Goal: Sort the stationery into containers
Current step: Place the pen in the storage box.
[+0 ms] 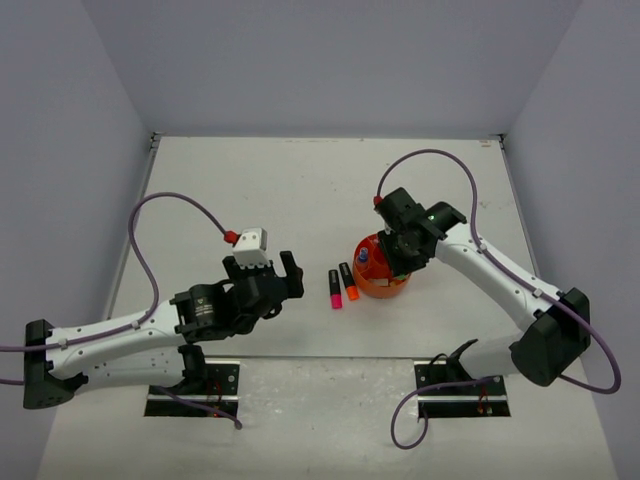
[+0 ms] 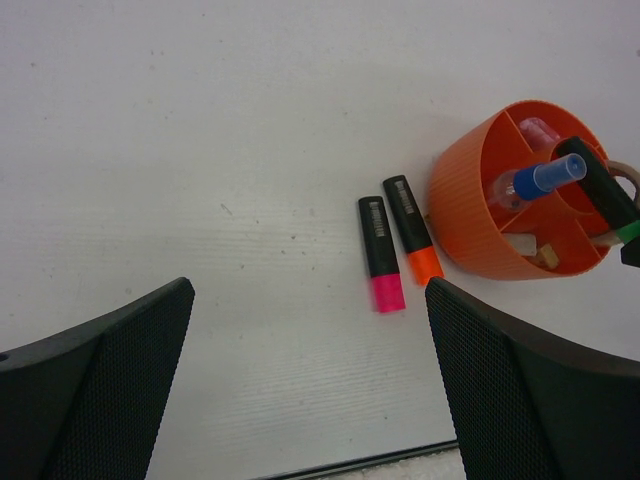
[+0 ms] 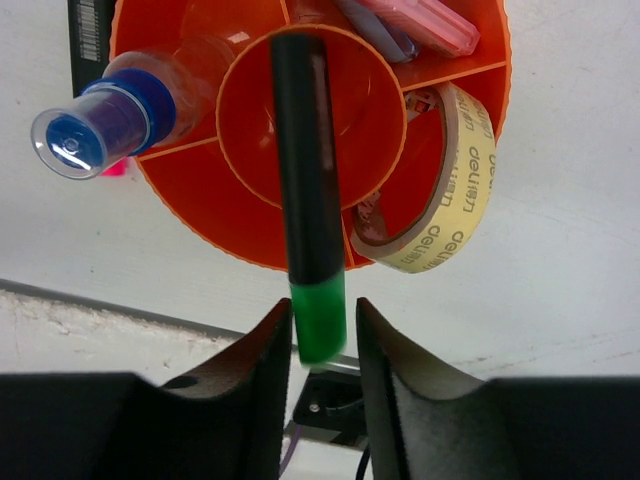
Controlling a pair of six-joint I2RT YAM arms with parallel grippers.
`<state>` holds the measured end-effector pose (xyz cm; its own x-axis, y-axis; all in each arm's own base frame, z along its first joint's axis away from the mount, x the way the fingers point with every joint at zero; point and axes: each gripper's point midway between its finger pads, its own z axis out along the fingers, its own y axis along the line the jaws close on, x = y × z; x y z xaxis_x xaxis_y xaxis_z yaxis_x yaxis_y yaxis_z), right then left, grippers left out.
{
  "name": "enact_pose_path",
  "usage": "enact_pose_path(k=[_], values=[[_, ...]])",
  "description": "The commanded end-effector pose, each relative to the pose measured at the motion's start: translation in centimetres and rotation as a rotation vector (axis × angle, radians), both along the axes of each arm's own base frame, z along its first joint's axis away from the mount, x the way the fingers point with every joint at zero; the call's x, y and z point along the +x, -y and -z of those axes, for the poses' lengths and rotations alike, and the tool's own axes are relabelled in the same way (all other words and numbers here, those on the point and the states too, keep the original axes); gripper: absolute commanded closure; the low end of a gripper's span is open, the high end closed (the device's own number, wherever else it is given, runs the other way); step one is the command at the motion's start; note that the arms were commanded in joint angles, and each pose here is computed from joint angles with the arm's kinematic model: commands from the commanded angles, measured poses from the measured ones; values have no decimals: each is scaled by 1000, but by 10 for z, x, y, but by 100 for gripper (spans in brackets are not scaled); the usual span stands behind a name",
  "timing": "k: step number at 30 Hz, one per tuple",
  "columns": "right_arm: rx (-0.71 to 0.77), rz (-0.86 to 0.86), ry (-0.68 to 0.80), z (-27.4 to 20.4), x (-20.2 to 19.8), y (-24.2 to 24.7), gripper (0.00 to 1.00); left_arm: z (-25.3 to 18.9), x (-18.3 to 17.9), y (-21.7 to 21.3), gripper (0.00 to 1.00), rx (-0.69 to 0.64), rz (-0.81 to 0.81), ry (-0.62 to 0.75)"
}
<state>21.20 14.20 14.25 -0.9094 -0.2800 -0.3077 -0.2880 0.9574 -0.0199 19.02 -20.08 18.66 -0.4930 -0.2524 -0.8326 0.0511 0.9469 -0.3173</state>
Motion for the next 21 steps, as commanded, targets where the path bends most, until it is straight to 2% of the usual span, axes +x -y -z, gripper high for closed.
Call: enact_pose_path(k=[1, 5, 8, 10, 16, 21], values=[[-5, -9, 52, -16, 12, -1, 60, -6, 4, -3, 0, -29, -26, 33], [-12, -8, 58, -18, 14, -1, 57, -2, 4, 1, 0, -26, -21, 27], [-9, -20, 56, -17, 15, -2, 66, 2, 4, 6, 0, -15, -11, 15], [-21, -18, 49, -13, 16, -1, 67, 5, 4, 8, 0, -7, -8, 9], [-28, -14, 31, -7, 13, 0, 53, 3, 4, 7, 0, -12, -5, 11], [-21, -8, 44, -6, 16, -1, 53, 2, 4, 6, 0, -17, -5, 16]])
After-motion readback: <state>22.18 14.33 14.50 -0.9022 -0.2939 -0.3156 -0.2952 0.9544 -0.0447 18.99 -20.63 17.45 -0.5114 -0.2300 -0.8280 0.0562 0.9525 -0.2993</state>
